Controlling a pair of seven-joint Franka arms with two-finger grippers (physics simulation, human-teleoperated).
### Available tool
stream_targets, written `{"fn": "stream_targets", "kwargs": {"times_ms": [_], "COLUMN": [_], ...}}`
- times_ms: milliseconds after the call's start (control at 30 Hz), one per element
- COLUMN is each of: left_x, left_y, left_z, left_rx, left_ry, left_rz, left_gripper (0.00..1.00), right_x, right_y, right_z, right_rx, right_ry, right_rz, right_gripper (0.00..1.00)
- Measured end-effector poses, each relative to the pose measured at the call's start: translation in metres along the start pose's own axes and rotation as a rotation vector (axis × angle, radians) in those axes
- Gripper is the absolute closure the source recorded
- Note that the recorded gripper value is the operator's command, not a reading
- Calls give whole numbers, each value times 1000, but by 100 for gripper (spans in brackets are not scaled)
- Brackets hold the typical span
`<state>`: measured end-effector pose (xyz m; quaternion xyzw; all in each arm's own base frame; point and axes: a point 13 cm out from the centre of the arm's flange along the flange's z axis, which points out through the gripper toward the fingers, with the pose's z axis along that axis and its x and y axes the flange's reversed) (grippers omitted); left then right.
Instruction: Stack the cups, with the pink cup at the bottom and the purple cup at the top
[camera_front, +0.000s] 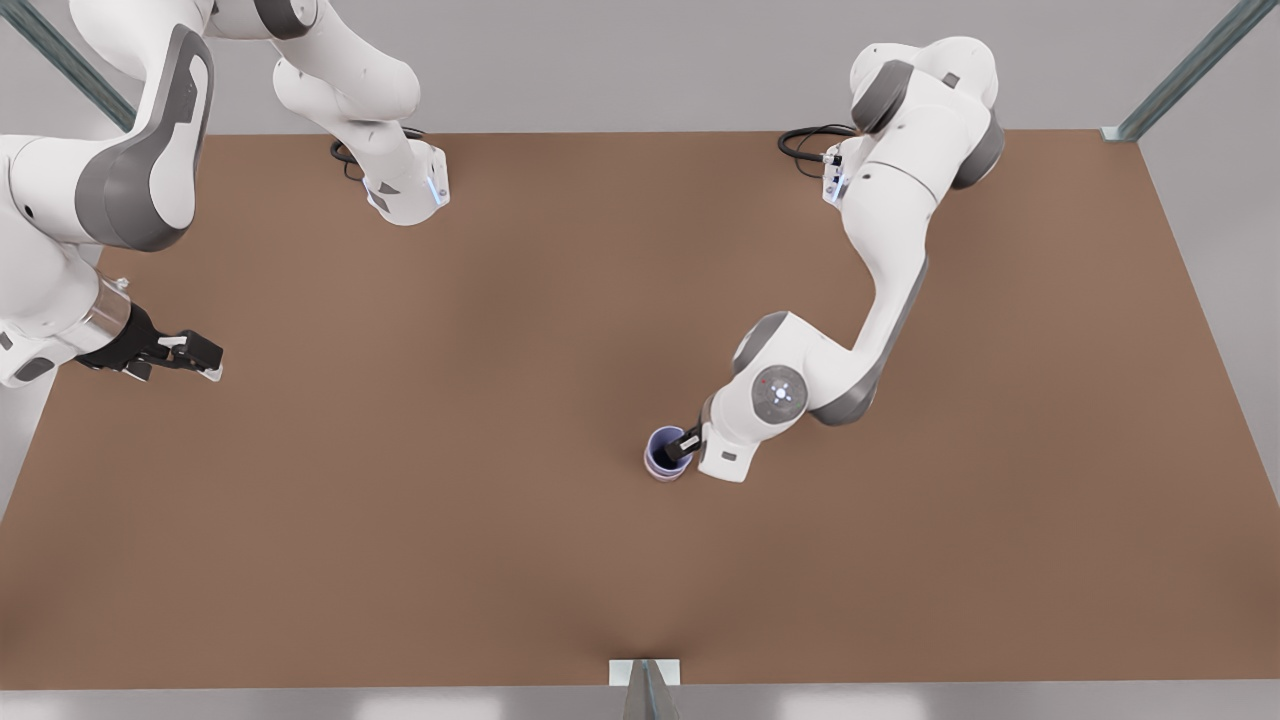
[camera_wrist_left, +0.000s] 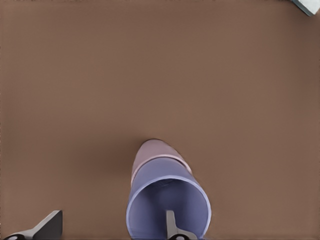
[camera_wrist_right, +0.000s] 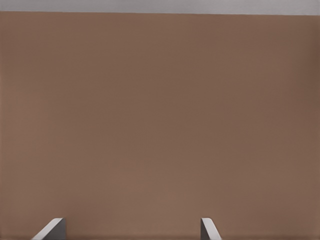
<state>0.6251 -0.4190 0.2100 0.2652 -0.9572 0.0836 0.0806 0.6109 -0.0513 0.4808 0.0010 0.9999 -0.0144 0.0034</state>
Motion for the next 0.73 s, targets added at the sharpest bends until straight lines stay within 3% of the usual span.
{"fn": "stream_targets", "kwargs": {"times_ms": [133,267,433,733], "left_x": [-58,-125,-95,-54], "left_y": [42,126,204,225], "left_z": [-63,-171,-298,-310], "left_rx": [-54,-126,-117,-191], "left_ry": [-120,-230,-264,-210], "left_rz": [5,-1,130,451], "left_gripper": [0,0,0,0], "right_x": [0,0,0,0], "right_y": [0,0,1,1], "right_z": [1,1,0,0], "right_rx": [0,0,0,-1], "right_ry": [1,2,0,1], "right_rz": [0,0,-1,-1], "right_gripper": [0,0,0,0]}}
